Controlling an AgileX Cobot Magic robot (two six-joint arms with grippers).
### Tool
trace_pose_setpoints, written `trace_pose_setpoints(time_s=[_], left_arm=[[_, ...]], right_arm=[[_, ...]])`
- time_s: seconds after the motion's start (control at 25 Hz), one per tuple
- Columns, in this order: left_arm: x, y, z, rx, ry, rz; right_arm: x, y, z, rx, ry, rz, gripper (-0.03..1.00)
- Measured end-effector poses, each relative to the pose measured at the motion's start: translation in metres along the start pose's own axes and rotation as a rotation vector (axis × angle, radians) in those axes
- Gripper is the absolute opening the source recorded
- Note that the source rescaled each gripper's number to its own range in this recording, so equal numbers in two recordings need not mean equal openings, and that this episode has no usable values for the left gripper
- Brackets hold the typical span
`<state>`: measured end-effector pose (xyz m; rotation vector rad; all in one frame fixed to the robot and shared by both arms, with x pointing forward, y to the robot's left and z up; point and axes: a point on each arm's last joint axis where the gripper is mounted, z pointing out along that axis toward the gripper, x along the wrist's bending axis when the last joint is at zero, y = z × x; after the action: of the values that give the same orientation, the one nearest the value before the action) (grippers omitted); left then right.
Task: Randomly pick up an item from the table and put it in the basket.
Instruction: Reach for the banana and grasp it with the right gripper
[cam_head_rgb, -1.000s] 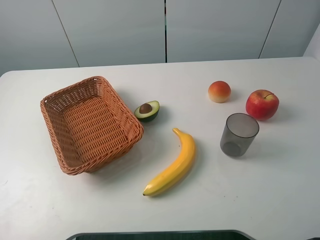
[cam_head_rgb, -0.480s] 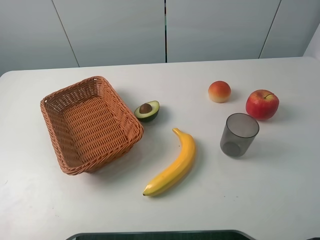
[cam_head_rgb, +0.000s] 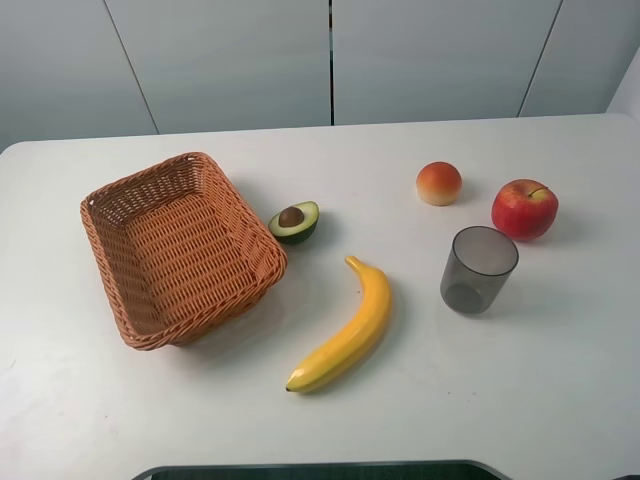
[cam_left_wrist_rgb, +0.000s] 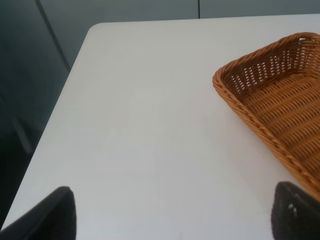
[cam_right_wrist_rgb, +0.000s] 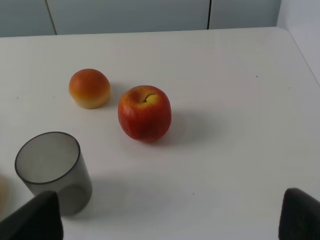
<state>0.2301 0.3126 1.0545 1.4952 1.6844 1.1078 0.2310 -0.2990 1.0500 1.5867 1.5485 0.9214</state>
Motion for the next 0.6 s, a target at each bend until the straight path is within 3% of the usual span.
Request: trace_pose_setpoints(time_s=[0.6], left_arm=[[0.0000, 0.0000, 0.0000, 0.000, 0.000, 0.000]], right_arm=[[0.0000, -0.0003, 0.0000, 0.004, 0.000, 0.000, 0.88]])
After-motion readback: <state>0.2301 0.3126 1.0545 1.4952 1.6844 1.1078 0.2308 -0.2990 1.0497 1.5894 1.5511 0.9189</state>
